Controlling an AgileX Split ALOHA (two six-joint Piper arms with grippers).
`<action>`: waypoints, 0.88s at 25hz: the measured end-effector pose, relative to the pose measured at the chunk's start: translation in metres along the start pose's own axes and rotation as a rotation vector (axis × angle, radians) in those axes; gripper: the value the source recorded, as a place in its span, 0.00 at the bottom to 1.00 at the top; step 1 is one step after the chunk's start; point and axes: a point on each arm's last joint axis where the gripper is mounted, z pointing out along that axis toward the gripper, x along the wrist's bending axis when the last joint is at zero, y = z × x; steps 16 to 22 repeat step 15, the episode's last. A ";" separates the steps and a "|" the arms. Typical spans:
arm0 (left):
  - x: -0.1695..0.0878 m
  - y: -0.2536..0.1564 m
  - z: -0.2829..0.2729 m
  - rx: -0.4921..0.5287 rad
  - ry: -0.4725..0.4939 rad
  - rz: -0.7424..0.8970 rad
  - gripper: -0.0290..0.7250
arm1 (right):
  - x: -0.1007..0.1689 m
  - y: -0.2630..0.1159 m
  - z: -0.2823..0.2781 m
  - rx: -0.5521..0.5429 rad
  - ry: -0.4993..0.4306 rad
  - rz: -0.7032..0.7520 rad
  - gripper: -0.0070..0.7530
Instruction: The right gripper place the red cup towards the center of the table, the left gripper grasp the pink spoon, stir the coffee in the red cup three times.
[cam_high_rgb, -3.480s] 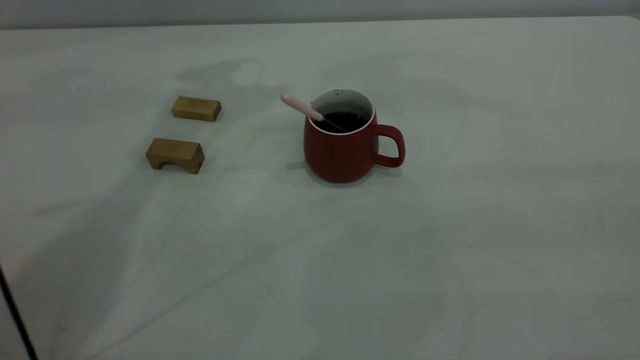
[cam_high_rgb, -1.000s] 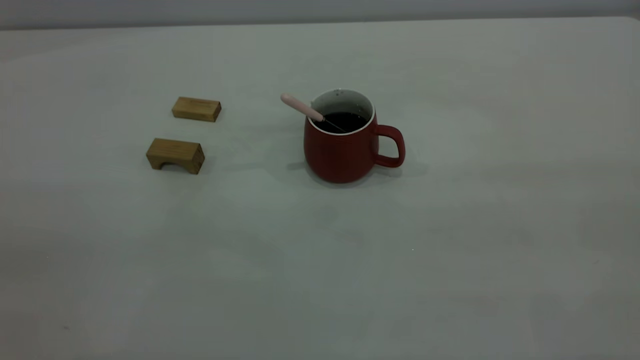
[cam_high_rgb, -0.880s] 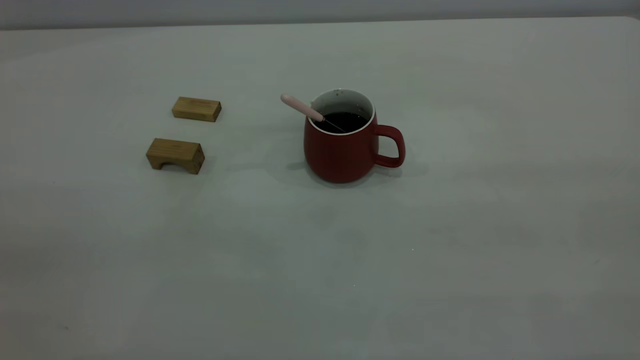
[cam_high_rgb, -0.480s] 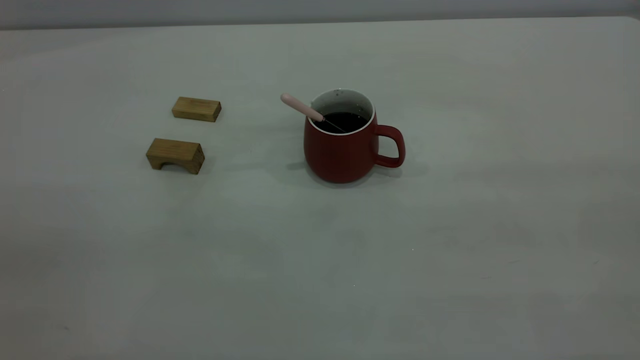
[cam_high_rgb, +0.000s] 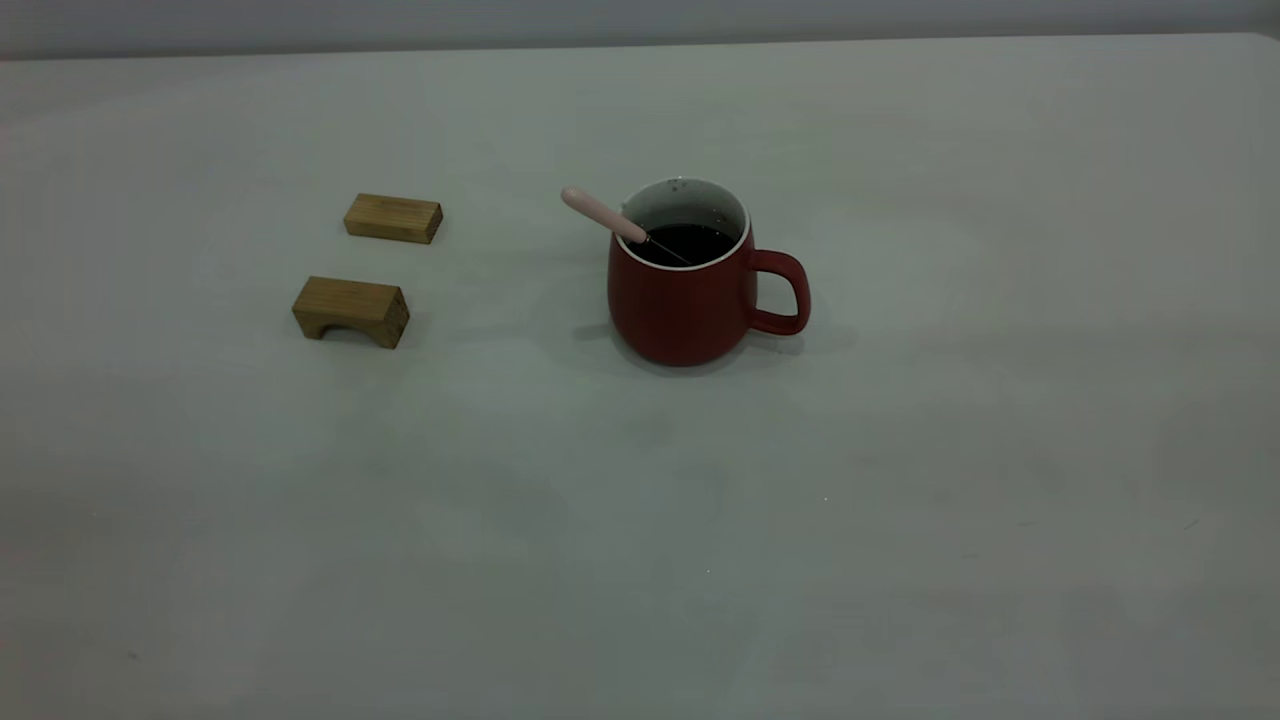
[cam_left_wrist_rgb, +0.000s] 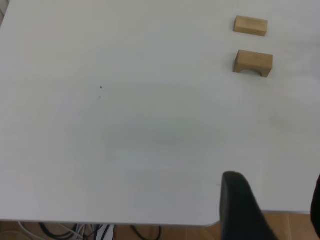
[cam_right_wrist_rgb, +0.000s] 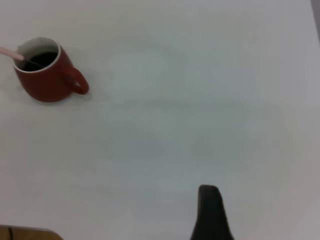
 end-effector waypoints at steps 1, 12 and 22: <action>0.000 0.000 0.000 0.000 0.000 0.000 0.60 | 0.000 0.000 0.000 0.000 -0.003 -0.005 0.79; 0.000 0.000 0.000 0.000 0.000 0.002 0.60 | -0.001 0.000 0.000 0.001 0.001 -0.024 0.79; 0.000 0.000 0.000 0.000 0.000 0.002 0.60 | -0.001 0.000 0.000 0.001 0.001 -0.024 0.79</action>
